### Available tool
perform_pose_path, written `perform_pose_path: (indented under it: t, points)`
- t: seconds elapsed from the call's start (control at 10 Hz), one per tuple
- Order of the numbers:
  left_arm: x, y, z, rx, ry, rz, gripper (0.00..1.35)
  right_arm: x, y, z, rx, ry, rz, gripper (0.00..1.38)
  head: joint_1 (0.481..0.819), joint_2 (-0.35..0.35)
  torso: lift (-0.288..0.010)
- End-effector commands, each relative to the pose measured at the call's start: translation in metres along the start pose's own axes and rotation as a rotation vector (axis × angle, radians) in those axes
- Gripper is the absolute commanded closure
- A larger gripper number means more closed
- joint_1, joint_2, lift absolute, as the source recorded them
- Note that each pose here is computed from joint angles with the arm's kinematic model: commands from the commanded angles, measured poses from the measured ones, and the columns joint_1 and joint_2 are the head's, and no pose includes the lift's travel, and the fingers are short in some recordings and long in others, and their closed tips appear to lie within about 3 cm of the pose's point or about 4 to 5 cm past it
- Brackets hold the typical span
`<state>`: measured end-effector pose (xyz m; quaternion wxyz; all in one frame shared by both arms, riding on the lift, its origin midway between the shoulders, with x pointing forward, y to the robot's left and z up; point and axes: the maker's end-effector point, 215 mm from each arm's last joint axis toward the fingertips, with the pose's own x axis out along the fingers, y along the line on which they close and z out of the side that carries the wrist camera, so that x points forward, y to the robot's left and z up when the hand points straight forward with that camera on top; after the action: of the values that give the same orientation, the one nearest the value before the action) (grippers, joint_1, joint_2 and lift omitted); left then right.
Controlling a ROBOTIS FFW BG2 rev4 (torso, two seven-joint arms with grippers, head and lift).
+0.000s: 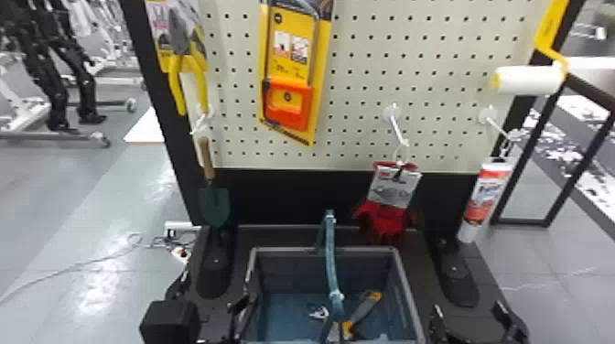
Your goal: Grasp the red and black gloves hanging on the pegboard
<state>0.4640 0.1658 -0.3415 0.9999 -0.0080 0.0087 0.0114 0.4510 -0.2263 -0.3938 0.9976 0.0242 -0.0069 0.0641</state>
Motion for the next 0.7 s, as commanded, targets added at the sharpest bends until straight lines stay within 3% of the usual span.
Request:
perform_pose_path:
  t: [0.0, 0.4, 0.6]
  points:
    - [0.0, 0.0, 0.001, 0.0, -0.001, 0.0, 0.27, 0.001, 0.0, 0.0, 0.001, -0.001, -0.001, 0.16, 0.549, 0.0, -0.1]
    - [0.0, 0.0, 0.001, 0.001, -0.003, 0.0, 0.27, 0.008, -0.002, 0.003, 0.008, -0.01, -0.003, 0.16, 0.549, 0.0, -0.1]
    - [0.001, -0.001, 0.002, 0.0, -0.004, -0.002, 0.27, 0.028, 0.001, 0.009, 0.016, -0.007, 0.038, 0.16, 0.549, 0.0, -0.1]
